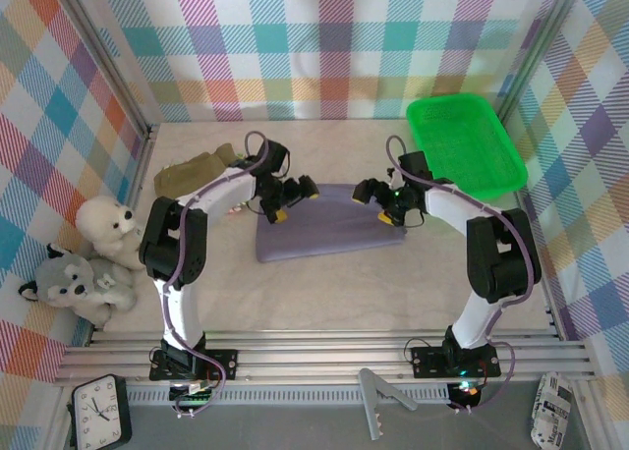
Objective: Fold and stack the skirts
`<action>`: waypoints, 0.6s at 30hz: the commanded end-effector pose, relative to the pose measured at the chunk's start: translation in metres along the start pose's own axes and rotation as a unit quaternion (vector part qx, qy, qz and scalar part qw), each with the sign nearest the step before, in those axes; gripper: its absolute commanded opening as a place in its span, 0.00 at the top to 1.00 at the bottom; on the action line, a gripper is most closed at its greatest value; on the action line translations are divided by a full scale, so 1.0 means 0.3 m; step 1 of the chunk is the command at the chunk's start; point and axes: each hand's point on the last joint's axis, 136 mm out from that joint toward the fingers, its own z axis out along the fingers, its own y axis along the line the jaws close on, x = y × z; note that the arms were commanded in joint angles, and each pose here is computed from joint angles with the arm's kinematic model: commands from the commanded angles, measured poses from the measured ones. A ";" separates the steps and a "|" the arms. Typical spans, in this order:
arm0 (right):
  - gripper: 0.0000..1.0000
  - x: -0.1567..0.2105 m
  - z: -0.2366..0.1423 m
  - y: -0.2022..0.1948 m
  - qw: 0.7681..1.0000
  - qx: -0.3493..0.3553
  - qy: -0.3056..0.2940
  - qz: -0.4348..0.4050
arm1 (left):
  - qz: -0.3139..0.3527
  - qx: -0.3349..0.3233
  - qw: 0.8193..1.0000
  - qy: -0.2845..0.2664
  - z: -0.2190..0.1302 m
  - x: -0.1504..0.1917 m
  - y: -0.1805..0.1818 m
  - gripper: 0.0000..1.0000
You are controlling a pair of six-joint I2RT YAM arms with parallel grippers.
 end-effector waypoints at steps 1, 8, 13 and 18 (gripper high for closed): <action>0.01 -0.081 0.050 0.128 0.999 -0.051 -0.017 -0.004 | 0.009 -0.003 1.000 0.008 0.021 -0.064 -0.018 0.00; 0.01 -0.160 0.163 0.122 0.999 -0.040 -0.025 0.027 | -0.004 -0.028 1.000 0.003 0.138 -0.177 0.034 0.00; 0.01 -0.212 0.184 0.008 0.997 0.030 -0.055 0.051 | -0.027 -0.102 0.994 -0.026 0.215 -0.253 0.190 0.00; 0.01 -0.232 0.137 -0.105 0.987 0.095 -0.103 0.077 | -0.038 -0.107 0.993 -0.012 0.257 -0.214 0.261 0.00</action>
